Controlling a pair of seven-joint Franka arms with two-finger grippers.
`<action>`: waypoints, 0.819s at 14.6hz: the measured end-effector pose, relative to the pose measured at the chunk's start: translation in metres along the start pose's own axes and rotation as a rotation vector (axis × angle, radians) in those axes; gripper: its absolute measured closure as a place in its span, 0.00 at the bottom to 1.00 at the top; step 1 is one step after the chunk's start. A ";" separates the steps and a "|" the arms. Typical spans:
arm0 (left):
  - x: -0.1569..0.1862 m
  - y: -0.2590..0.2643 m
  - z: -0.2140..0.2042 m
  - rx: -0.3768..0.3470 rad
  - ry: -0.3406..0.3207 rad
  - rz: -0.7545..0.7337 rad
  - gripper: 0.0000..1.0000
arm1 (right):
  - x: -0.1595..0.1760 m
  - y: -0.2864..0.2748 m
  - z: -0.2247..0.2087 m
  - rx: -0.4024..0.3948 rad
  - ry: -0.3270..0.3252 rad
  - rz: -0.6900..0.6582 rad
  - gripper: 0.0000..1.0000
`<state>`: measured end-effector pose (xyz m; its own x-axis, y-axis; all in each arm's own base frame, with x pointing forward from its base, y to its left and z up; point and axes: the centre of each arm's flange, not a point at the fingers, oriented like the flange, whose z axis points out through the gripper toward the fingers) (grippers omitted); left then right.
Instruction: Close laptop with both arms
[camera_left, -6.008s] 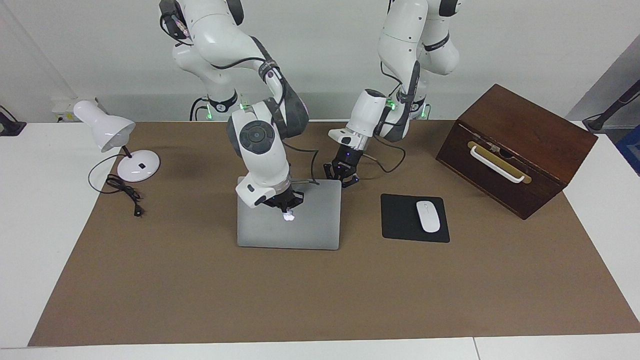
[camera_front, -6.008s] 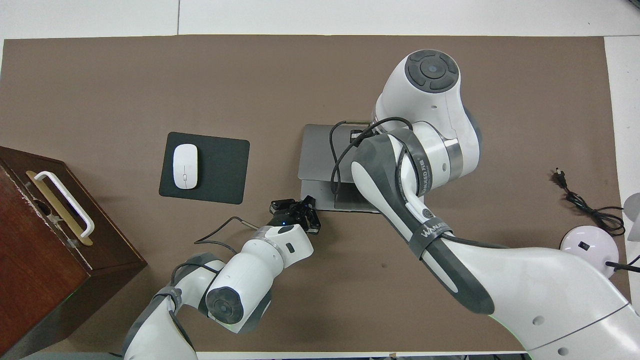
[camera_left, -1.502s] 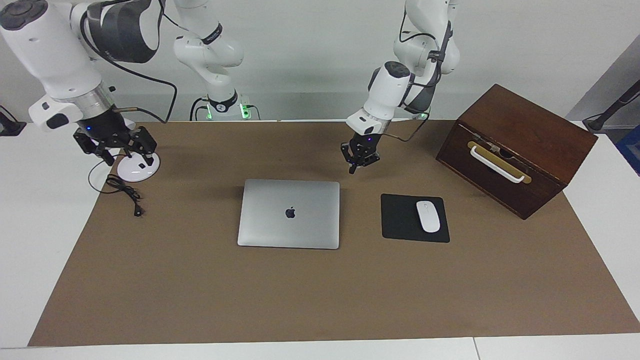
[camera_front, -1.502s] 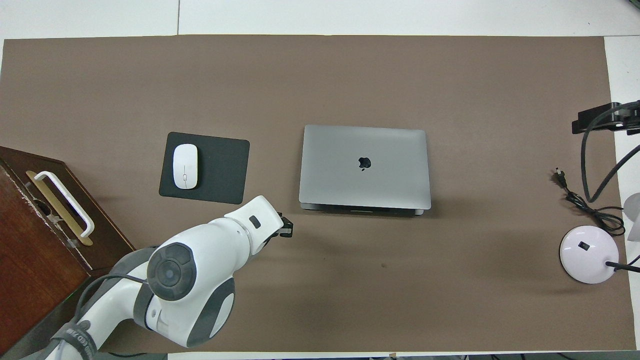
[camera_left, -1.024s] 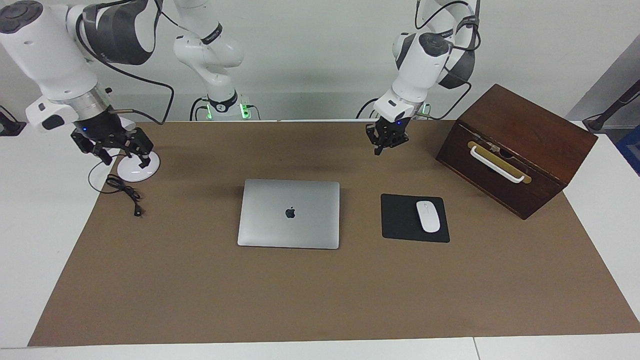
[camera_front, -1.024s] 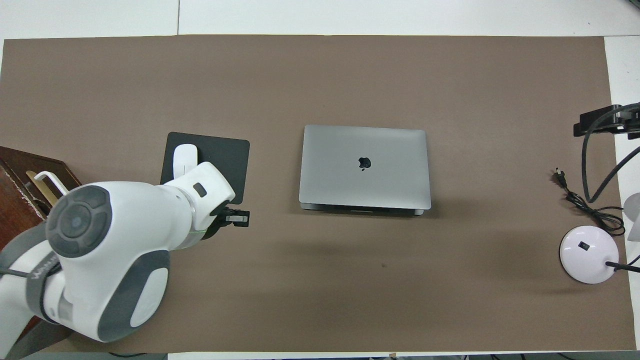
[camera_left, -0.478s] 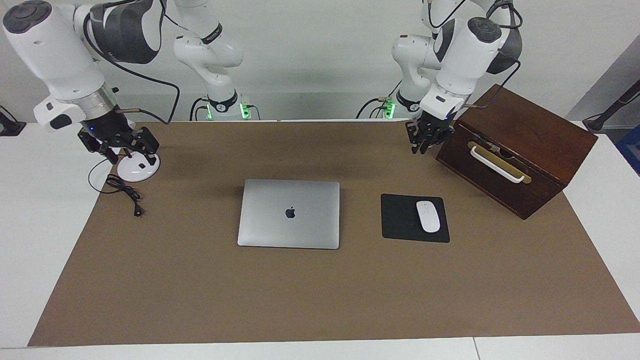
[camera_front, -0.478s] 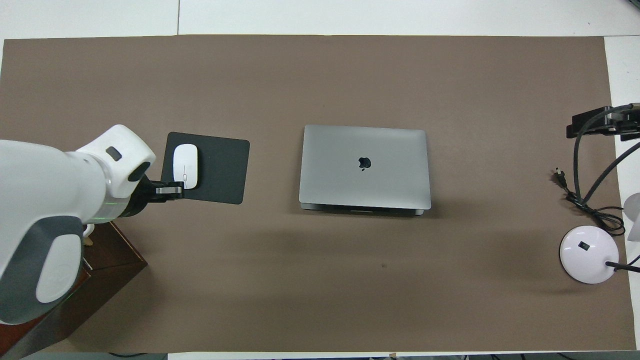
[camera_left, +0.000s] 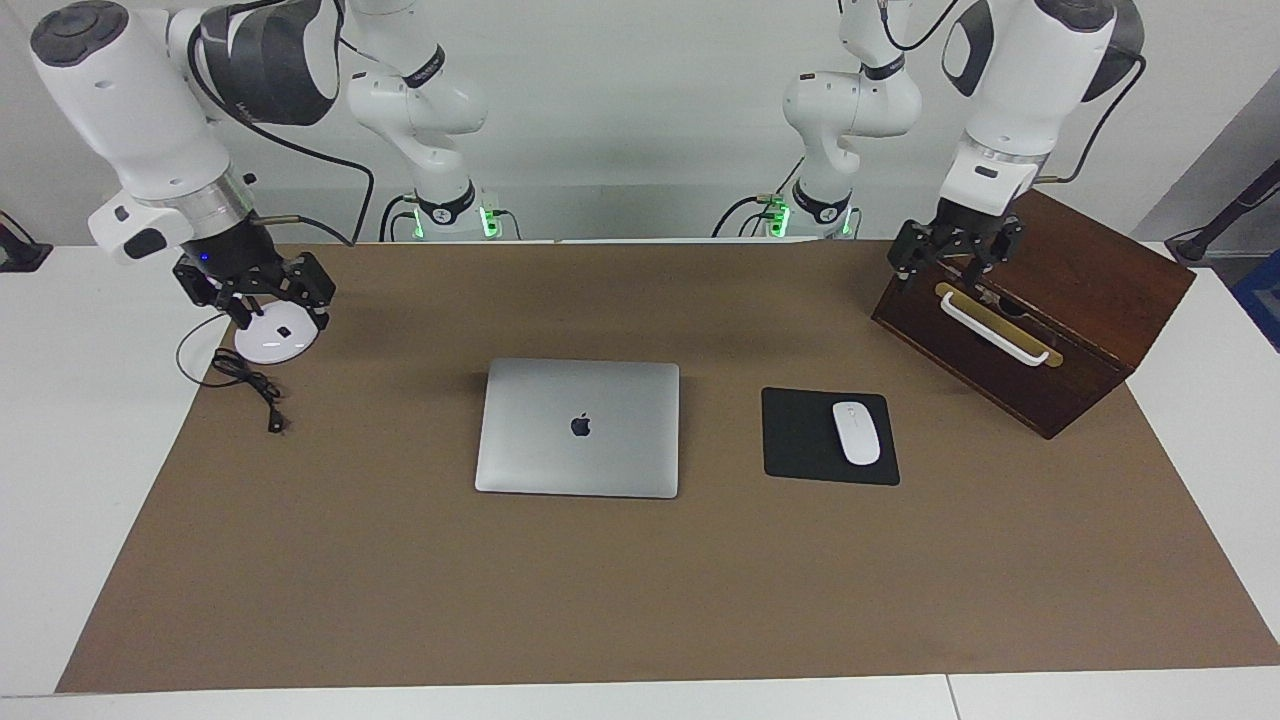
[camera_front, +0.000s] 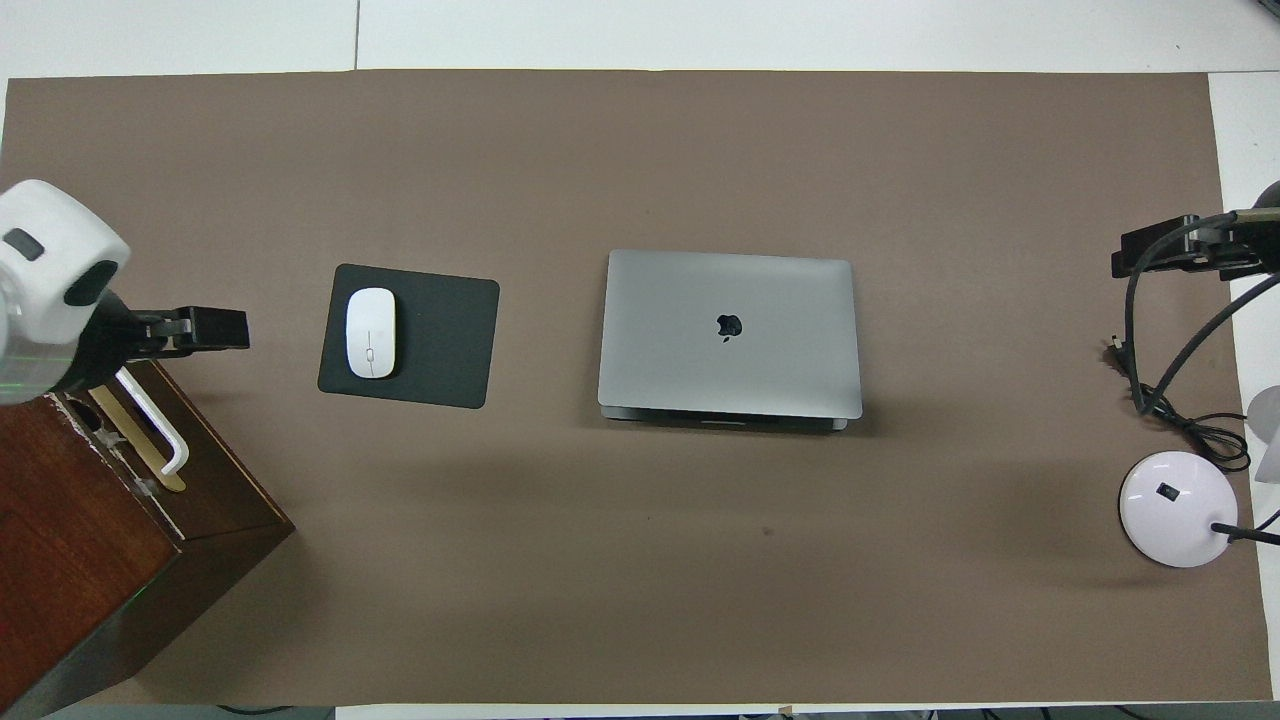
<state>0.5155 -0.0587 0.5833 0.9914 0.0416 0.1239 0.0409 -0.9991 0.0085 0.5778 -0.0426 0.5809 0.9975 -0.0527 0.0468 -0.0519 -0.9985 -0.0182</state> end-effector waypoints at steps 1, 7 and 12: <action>0.008 -0.015 -0.004 0.004 0.004 -0.007 0.00 | 0.000 0.000 0.000 0.000 0.000 0.000 0.00; 0.033 -0.074 -0.017 0.022 0.019 0.004 0.00 | -0.001 0.000 0.000 0.000 -0.001 0.000 0.00; 0.061 -0.077 -0.008 0.029 0.007 0.002 0.00 | -0.001 0.000 0.001 0.000 -0.003 0.000 0.00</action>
<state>0.5716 0.0213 0.5982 0.9906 0.0394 0.1311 0.0424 -0.9989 -0.0206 0.5766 -0.0425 0.5797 0.9977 -0.0527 0.0436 -0.0519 -0.9985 -0.0182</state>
